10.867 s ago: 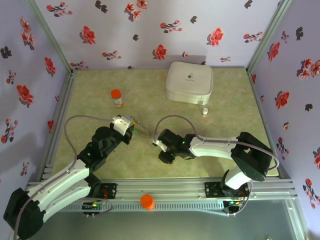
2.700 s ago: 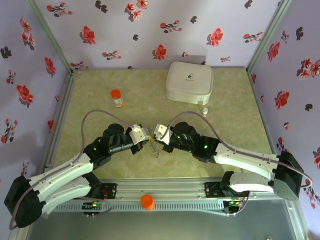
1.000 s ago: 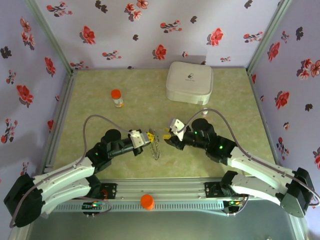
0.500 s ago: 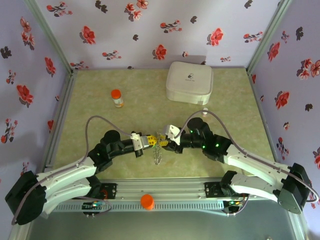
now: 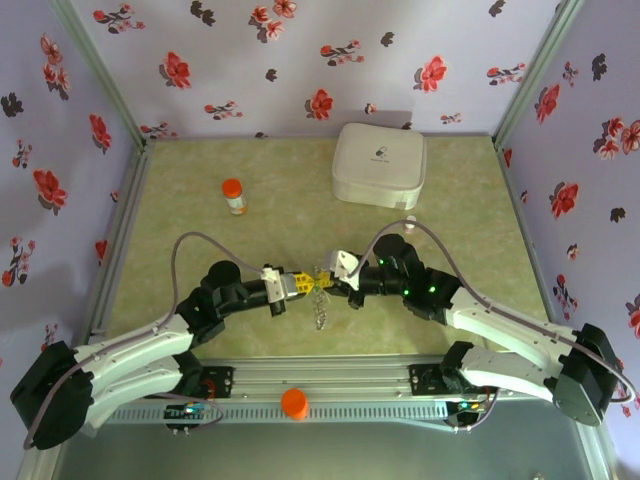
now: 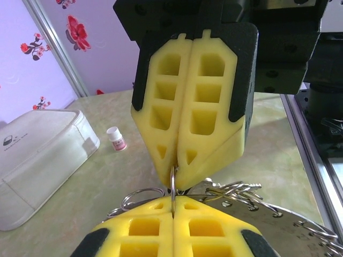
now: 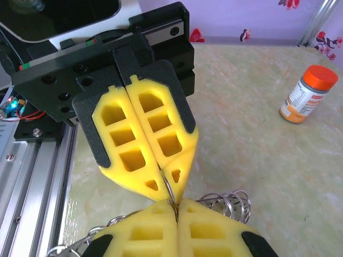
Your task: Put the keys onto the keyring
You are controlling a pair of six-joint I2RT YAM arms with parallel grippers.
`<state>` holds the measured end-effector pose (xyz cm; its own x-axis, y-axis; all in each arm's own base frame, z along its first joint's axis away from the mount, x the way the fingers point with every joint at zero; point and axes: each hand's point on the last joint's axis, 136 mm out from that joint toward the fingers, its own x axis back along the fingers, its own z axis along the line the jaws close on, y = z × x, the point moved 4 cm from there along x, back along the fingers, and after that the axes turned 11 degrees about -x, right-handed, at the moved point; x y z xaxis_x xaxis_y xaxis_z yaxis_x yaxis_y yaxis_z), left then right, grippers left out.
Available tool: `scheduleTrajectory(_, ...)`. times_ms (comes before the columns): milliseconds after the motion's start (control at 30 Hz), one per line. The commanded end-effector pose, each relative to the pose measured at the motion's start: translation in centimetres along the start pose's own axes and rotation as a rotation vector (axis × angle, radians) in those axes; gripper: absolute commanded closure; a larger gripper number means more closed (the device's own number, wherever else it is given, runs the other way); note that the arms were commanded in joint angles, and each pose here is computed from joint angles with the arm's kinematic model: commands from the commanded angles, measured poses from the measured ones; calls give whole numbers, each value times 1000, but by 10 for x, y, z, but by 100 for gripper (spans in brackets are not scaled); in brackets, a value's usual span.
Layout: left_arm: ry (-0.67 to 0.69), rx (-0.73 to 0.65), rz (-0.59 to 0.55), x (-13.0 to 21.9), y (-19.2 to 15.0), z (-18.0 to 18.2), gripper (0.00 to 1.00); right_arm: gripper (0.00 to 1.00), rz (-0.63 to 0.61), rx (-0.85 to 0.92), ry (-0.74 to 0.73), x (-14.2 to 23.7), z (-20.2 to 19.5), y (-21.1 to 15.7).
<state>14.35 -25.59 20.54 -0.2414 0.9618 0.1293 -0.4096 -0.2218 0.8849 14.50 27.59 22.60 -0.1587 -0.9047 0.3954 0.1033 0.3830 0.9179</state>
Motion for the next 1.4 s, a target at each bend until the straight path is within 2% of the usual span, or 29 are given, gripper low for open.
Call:
scheduleTrajectory(0, 32, -1, 14, -1, 5, 8, 83, 100, 21, 43, 28, 5, 4, 9)
scheduleTrajectory(133, 14, 7, 86, -1, -2, 7, 71, 100, 101, 82, 15, 8, 3, 4)
scheduleTrajectory(333, -26, -11, 131, 0, -3, 5, 74, 100, 172, 122, 16, 5, 3, 4)
scheduleTrajectory(533, -86, -5, 97, -4, 3, 0, 78, 100, 224, 165, 18, -4, 5, 6)
scheduleTrajectory(633, -105, 5, 87, -6, 6, -2, 85, 100, 214, 170, 32, -6, 7, 10)
scheduleTrajectory(733, -119, 8, 75, -6, 11, -1, 99, 100, 217, 168, 41, -6, 8, 11)
scheduleTrajectory(833, -132, -3, 93, -5, 10, -3, 100, 100, 200, 140, 33, -4, 8, 12)
scheduleTrajectory(1000, -120, -4, 82, -3, 8, -4, 100, 76, 151, 35, -20, 7, -3, 1)
scheduleTrajectory(1200, -95, -9, 69, -4, 6, -3, 100, 70, 138, -32, -11, 9, 0, -6)
scheduleTrajectory(1367, -78, -18, 69, -5, 4, -1, 100, 71, 116, -53, 0, 6, 1, -7)
